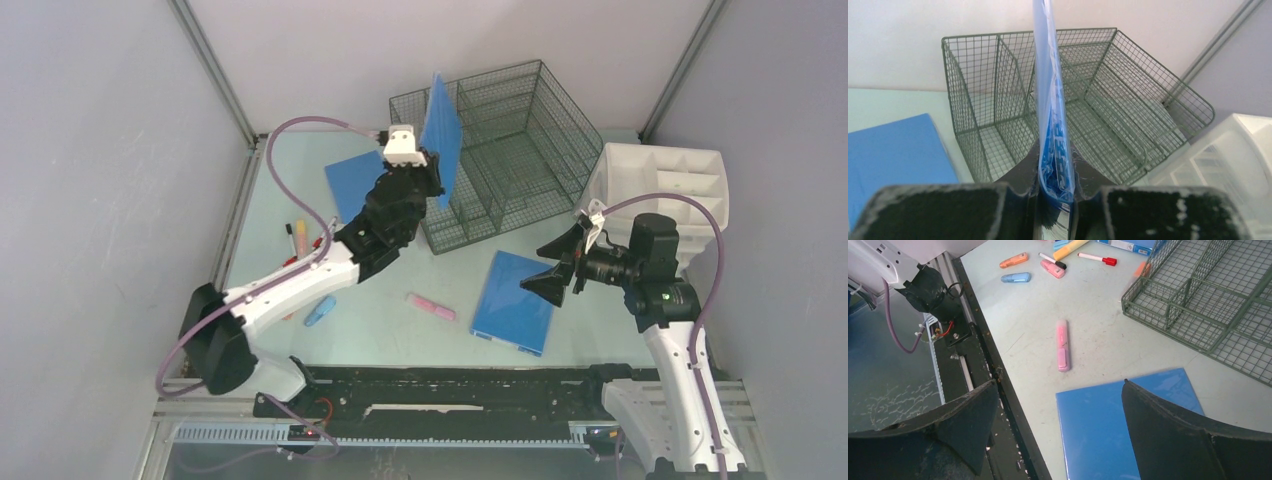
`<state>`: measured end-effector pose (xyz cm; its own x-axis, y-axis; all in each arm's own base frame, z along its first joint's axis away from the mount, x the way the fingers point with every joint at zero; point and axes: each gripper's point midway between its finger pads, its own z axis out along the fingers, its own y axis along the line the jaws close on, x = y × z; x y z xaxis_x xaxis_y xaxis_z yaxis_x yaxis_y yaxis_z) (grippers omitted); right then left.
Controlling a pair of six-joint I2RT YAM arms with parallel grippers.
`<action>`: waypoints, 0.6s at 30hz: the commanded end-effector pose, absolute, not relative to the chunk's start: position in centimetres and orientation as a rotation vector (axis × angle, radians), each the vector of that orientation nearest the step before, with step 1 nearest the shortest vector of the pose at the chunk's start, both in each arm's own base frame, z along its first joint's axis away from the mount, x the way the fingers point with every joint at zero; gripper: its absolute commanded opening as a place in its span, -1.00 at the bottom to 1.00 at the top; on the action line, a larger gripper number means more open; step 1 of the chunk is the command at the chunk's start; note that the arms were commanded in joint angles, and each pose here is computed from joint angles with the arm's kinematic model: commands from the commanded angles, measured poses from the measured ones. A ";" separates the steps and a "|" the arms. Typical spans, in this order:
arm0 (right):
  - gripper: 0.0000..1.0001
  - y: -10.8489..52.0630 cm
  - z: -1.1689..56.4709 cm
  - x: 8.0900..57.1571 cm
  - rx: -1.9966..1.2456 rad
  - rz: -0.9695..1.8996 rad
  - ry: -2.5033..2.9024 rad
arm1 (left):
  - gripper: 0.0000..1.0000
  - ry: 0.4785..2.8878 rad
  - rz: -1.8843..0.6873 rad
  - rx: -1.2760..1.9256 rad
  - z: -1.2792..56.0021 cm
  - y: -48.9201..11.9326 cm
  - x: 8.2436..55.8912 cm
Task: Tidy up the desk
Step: Place the folder in the storage box.
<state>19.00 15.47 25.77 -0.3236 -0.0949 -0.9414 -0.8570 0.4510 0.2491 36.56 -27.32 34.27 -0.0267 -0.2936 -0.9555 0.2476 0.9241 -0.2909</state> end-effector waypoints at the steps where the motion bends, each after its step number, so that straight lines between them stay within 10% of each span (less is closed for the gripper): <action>1: 0.99 15.5 27.2 18.9 -0.857 0.935 1.683 | -1.00 1.443 -0.366 -0.124 37.9 -28.0 38.8; 18: 0.99 15.6 27.3 18.8 -0.873 0.912 1.676 | -1.00 1.502 -0.042 -0.214 32.7 -33.3 46.3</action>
<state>18.82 15.60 25.70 -0.3096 -0.1104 -0.9444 -0.8605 0.4551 0.2289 45.82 -33.16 31.59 0.0342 -0.1510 -0.9879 -0.0477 0.9871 -0.1526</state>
